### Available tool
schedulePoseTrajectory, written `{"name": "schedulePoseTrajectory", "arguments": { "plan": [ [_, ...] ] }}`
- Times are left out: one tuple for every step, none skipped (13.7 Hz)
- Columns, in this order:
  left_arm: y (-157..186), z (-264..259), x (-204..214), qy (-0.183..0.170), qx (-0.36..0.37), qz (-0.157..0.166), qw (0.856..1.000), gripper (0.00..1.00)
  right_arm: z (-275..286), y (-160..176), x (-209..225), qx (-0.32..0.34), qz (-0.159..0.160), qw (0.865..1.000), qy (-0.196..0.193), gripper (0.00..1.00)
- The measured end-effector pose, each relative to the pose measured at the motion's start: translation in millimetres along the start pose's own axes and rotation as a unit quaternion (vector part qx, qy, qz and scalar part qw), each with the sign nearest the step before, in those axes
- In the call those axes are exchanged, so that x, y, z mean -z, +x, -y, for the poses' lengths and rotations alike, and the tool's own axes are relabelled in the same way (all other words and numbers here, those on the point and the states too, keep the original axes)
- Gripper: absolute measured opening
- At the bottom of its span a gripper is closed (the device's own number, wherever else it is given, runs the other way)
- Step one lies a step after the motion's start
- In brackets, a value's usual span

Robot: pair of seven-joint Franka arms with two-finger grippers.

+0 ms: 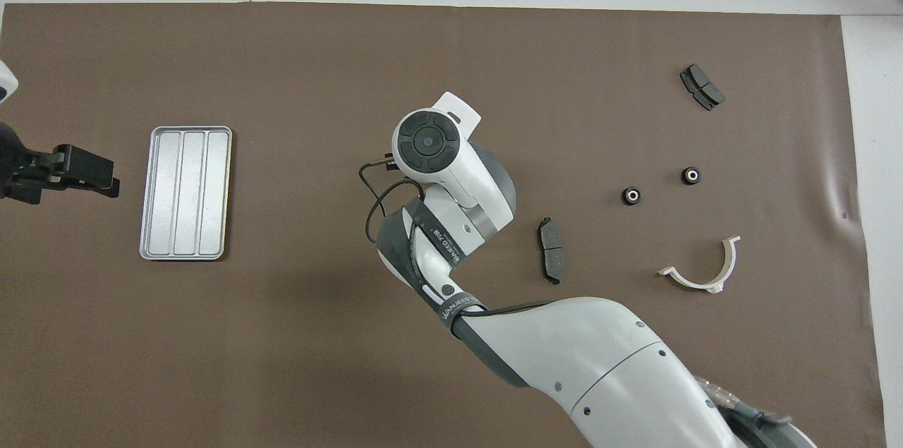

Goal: Place bearing gear from tray to pile

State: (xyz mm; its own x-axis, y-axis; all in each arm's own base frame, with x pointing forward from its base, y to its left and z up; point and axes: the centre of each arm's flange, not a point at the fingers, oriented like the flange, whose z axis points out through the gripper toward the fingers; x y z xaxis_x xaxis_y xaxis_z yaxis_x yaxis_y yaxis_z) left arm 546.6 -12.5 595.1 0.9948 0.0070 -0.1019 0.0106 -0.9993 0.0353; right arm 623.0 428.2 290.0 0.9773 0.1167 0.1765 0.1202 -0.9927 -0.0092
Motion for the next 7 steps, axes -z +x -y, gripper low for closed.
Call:
{"name": "schedulePoseTrajectory", "arguments": {
  "plan": [
    [-1.0, -0.2, 1.3, 0.000, -0.001, -0.001, 1.000, 1.00, -0.3, 0.1, 0.0, 0.000, 0.000, 1.000, 0.000, 0.30],
    [-2.7, -0.4, 2.9, 0.000, -0.002, -0.003, 1.000, 1.00, -0.3, 0.1, 0.0, 0.000, 0.000, 1.000, -0.001, 0.30],
    [-4.3, 0.1, 4.6, 0.004, -0.003, -0.006, 1.000, 1.00, -0.3, 0.2, 0.1, 0.000, 0.000, 1.000, -0.001, 0.30],
    [-4.6, 1.2, 6.1, 0.009, -0.003, -0.013, 1.000, 1.00, -0.5, 0.2, 0.3, 0.001, 0.000, 1.000, -0.001, 0.24],
    [-3.7, 2.1, 7.1, 0.011, -0.003, -0.022, 1.000, 1.00, -0.5, 0.2, 0.4, 0.001, 0.000, 1.000, -0.001, 0.24],
    [-1.3, 2.9, 7.6, 0.012, -0.004, -0.033, 0.999, 1.00, -1.0, 0.7, 0.6, 0.000, -0.001, 1.000, -0.001, 0.24],
    [1.1, 3.4, 7.4, 0.012, -0.012, -0.042, 0.999, 1.00, -3.4, 2.8, 2.3, -0.002, -0.002, 1.000, -0.001, 0.24]
  ]
}}
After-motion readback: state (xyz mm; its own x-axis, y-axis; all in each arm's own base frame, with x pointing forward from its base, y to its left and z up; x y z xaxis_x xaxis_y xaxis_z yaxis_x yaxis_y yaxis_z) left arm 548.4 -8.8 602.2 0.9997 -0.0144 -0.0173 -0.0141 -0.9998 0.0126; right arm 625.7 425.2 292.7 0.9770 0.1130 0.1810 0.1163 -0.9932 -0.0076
